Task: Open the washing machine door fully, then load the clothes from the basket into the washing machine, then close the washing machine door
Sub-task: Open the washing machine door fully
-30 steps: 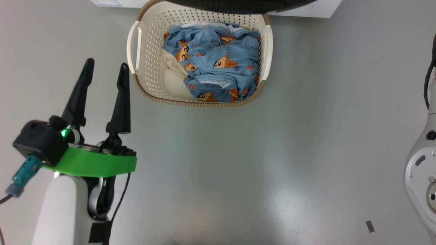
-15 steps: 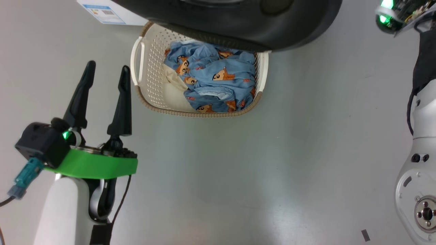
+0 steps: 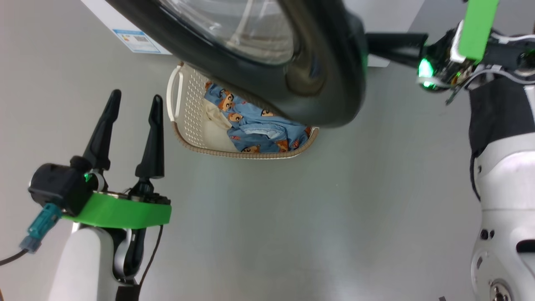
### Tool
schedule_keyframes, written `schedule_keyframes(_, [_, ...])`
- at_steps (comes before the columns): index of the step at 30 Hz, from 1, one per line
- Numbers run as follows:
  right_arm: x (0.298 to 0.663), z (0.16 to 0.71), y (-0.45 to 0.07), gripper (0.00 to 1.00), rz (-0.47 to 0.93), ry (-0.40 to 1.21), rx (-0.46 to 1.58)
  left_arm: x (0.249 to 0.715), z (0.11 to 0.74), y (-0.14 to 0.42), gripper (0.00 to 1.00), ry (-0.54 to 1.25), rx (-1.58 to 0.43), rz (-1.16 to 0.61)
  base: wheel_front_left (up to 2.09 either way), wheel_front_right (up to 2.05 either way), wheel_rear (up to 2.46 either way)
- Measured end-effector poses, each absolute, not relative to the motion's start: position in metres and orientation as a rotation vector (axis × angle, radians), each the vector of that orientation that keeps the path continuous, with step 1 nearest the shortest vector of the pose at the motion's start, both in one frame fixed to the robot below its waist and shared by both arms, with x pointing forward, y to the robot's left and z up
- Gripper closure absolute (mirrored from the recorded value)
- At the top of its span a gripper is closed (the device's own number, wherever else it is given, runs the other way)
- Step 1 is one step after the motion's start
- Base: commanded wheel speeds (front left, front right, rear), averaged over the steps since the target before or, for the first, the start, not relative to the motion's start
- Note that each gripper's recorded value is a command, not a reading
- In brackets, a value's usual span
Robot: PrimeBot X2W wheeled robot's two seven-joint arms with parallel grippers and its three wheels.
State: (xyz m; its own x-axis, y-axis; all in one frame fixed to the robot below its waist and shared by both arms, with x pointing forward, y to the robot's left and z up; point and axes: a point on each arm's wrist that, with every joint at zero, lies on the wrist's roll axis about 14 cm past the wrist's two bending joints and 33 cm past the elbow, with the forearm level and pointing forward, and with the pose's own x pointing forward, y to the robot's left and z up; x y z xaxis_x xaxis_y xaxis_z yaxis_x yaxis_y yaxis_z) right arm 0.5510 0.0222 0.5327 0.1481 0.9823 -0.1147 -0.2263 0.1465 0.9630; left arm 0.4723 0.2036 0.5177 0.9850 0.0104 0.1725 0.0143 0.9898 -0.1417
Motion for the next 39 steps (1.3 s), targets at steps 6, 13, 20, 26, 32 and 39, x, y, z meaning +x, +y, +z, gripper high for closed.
schedule_keyframes(6, [0.519,0.534,0.039,1.00,1.202,1.040,0.950,0.465,0.528,0.205,0.00,-0.194,-0.143,0.000,0.00,0.00,0.00])
schedule_keyframes(13, [0.487,0.537,0.065,1.00,1.298,1.074,0.930,0.458,0.532,0.206,0.00,-0.198,-0.143,0.007,0.00,0.00,0.00])
schedule_keyframes(20, [0.467,0.534,0.085,1.00,1.353,1.108,0.930,0.455,0.529,0.209,0.00,-0.188,-0.143,0.015,0.00,0.00,0.00])
schedule_keyframes(26, [0.446,0.530,0.102,1.00,1.403,1.152,0.936,0.454,0.529,0.210,0.00,-0.188,-0.142,0.020,0.00,0.00,0.00])
schedule_keyframes(32, [0.435,0.530,0.114,1.00,1.427,1.171,0.945,0.453,0.527,0.213,0.00,-0.182,-0.143,0.027,0.00,0.00,0.00])
schedule_keyframes(39, [0.426,0.528,0.123,1.00,1.442,1.190,0.963,0.453,0.524,0.214,0.00,-0.172,-0.143,0.032,0.00,0.00,0.00])
